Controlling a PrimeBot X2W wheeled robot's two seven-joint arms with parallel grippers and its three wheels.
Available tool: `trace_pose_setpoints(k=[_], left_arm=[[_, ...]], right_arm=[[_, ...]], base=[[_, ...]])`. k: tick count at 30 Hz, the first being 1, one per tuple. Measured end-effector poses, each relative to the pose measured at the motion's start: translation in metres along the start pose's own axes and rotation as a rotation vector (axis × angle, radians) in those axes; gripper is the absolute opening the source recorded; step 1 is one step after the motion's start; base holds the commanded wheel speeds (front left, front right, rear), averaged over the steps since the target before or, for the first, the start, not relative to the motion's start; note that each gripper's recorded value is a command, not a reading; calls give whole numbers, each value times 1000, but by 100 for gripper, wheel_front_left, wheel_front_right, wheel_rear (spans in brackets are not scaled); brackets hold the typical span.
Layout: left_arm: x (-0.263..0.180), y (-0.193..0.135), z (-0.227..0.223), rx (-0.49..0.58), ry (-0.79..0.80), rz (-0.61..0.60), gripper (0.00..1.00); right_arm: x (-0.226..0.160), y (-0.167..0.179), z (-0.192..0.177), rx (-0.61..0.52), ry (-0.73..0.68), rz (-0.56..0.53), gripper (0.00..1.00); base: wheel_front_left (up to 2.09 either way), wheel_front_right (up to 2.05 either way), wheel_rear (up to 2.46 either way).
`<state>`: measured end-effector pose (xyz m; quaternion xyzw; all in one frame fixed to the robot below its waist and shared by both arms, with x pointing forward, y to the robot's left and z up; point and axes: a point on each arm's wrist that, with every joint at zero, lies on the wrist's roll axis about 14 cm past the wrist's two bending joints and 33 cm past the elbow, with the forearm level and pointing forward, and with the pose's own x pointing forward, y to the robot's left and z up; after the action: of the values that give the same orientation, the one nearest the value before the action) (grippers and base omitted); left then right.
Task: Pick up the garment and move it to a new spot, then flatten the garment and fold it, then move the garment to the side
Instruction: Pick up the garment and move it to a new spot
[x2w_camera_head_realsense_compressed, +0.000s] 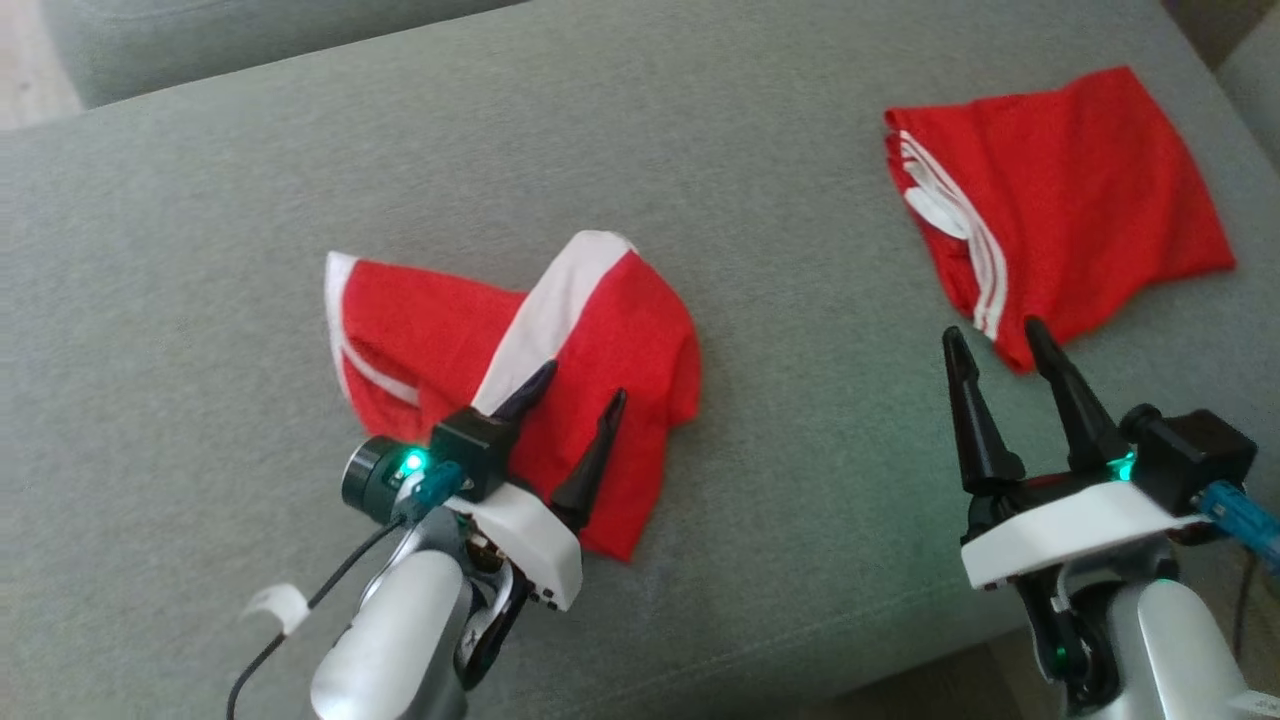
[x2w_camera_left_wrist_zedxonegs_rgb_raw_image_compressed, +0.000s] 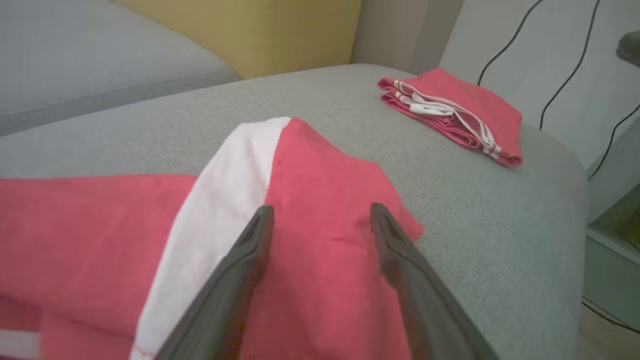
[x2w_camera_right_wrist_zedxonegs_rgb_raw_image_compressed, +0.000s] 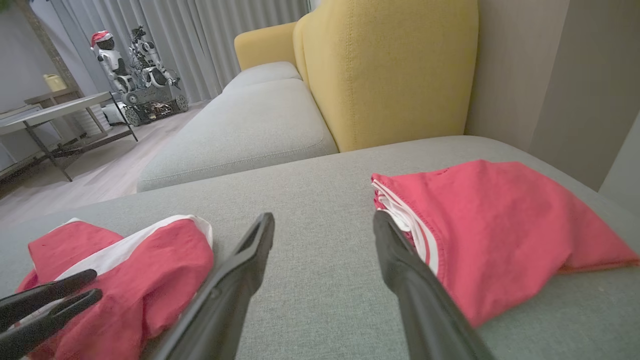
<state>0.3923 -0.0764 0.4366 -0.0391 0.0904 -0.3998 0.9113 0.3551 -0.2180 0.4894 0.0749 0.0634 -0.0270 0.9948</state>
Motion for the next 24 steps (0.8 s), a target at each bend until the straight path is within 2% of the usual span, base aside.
trace_pose_setpoints(k=[6, 14, 19, 24], left_arm=[[-13, 19, 37, 5, -134, 89, 100], [-70, 81, 93, 27, -313, 385, 100], [-126, 118, 95, 48, -336, 572, 100], [-174, 138, 86, 63, -324, 695, 100]], right_arm=[[10, 16, 3, 1, -13, 53, 100], [21, 48, 13, -2, -42, 154, 100], [19, 66, 8, -2, -22, 209, 100], [18, 80, 16, -20, -40, 251, 100]], base=[[0, 0, 0], [0, 0, 0], [0, 0, 0], [0, 0, 0]])
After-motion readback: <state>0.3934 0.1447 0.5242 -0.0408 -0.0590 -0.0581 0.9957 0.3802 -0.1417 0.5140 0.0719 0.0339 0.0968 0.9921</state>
